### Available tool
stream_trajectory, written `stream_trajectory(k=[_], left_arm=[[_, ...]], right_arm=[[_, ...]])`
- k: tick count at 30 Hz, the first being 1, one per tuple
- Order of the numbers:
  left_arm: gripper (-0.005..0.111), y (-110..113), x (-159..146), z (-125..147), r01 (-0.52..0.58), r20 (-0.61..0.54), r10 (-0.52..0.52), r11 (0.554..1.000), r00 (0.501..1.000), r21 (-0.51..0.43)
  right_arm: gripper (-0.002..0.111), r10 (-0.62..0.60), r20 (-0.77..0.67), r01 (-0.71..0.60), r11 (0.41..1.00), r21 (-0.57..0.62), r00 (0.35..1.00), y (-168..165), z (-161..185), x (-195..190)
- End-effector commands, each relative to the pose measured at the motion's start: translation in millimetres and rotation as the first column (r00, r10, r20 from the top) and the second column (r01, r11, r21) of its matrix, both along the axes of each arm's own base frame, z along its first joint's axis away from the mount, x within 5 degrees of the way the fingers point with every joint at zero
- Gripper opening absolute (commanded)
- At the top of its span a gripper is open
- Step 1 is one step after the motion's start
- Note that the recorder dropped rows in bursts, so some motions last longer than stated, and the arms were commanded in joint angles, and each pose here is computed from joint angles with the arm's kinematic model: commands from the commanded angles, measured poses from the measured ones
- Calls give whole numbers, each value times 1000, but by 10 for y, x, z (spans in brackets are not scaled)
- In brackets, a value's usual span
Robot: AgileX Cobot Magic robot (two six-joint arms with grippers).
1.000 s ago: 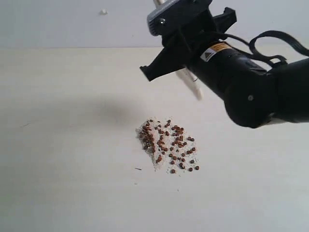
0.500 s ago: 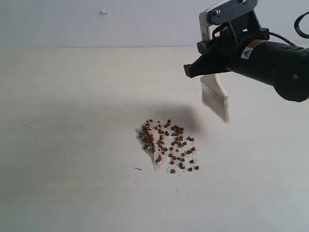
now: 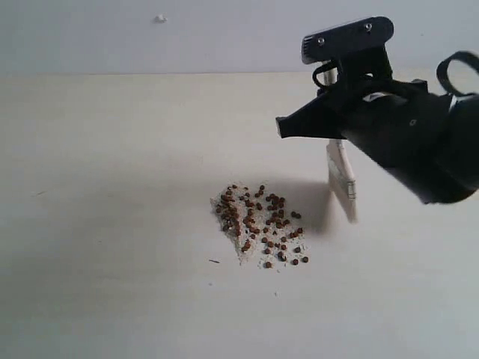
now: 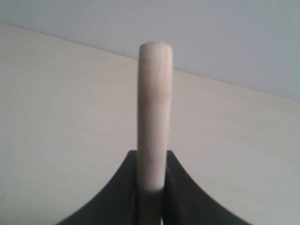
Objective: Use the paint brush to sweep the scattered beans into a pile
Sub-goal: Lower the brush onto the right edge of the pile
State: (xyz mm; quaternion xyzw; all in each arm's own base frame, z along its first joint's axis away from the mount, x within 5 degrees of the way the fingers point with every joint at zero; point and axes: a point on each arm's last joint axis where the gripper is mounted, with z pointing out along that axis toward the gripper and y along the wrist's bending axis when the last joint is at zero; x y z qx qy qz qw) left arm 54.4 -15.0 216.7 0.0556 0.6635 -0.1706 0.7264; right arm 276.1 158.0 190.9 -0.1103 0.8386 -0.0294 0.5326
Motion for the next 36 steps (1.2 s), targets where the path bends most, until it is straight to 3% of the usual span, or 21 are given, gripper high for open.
stream_trajectory(k=[1, 9, 18, 25, 36], left_arm=[[0, 2, -4, -7, -1, 2, 1, 1000, 1000, -5], [0, 2, -4, -7, -1, 2, 1, 1000, 1000, -5], [0, 2, -4, -7, -1, 2, 1, 1000, 1000, -5], [0, 2, -4, -7, -1, 2, 1, 1000, 1000, -5], [0, 2, -4, -7, -1, 2, 1, 1000, 1000, -5]], right_arm=[[0, -157, 77, 164, 981, -103, 985, 3, -21, -302], [0, -177, 65, 178, 984, -4, 982, 217, -115, -630], [0, -178, 35, 178, 984, 13, 983, 333, -408, -633], [0, -121, 45, 112, 980, 167, 992, 468, -526, -601], [0, -106, 115, 72, 959, 273, 988, 767, -272, -416]])
